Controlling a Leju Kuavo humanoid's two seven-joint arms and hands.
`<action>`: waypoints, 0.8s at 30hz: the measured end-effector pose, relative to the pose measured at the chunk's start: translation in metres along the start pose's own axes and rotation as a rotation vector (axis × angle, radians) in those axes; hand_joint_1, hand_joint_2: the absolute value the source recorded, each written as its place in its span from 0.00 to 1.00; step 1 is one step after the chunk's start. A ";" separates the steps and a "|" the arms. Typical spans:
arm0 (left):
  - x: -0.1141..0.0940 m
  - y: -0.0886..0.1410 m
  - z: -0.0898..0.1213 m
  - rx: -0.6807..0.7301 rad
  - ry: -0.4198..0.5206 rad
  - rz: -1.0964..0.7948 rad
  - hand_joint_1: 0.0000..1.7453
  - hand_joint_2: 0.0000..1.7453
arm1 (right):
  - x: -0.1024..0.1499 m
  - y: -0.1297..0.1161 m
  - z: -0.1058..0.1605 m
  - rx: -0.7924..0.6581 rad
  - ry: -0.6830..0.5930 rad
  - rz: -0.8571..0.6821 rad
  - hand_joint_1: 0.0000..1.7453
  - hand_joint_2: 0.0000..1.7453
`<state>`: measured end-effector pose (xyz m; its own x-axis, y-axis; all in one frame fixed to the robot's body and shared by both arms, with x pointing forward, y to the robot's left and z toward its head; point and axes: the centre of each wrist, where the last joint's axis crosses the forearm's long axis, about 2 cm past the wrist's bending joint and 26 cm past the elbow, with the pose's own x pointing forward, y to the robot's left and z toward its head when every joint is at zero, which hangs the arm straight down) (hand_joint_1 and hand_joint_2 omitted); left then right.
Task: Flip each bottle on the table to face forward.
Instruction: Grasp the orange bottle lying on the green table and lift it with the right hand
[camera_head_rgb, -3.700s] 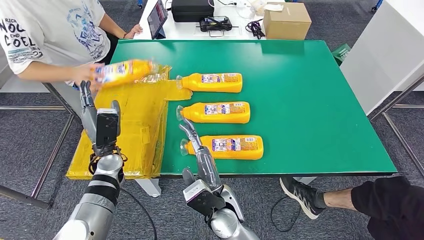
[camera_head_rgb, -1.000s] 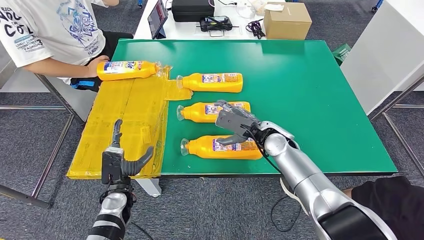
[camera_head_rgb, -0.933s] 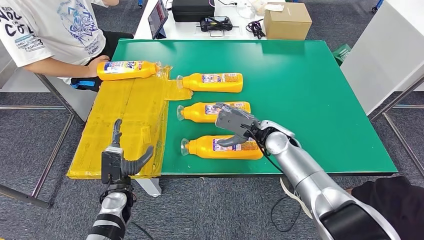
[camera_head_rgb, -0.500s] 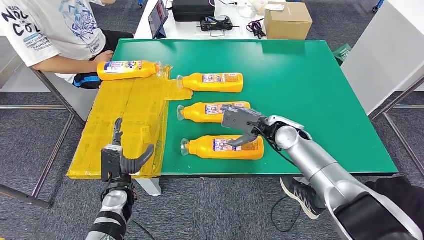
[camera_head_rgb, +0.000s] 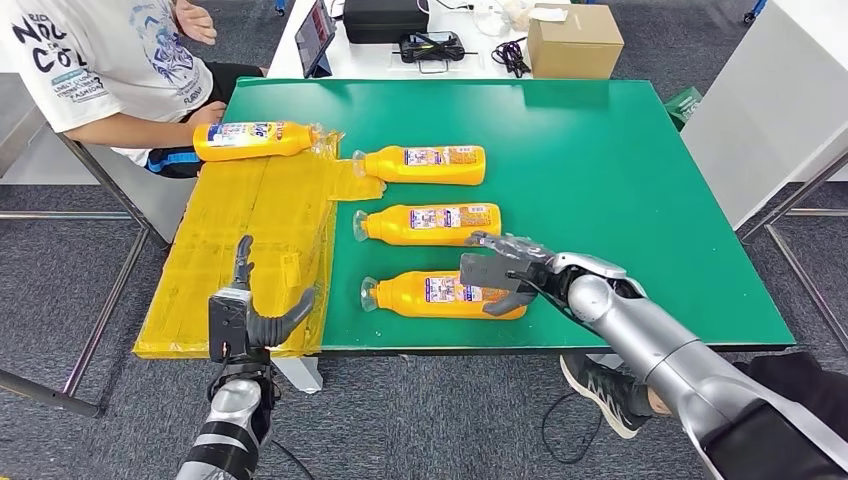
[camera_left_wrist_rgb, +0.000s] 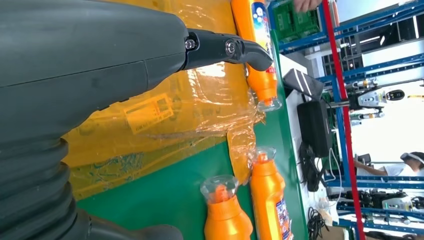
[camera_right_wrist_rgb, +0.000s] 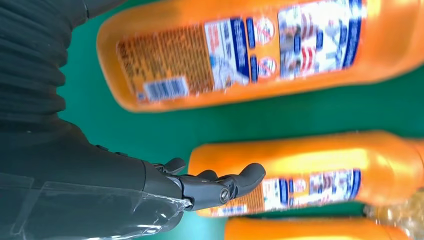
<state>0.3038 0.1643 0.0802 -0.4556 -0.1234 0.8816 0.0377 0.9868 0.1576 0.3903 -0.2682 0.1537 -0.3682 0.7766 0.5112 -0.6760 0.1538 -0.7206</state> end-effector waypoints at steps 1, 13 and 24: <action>0.000 -0.001 0.000 -0.001 0.001 0.003 0.00 1.00 | 0.000 0.002 -0.001 0.005 0.001 0.002 0.00 1.00; 0.002 -0.008 -0.004 -0.027 0.001 0.017 0.00 1.00 | 0.008 0.031 -0.017 0.064 0.001 0.013 0.00 1.00; 0.001 -0.010 -0.003 -0.039 0.017 0.022 0.00 1.00 | 0.003 0.041 -0.023 0.069 0.069 0.084 0.00 1.00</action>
<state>0.3051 0.1536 0.0808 -0.4390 -0.1041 0.8924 0.0822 0.9844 0.1553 0.3762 -0.2457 0.1145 -0.3820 0.8258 0.4149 -0.6878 0.0459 -0.7245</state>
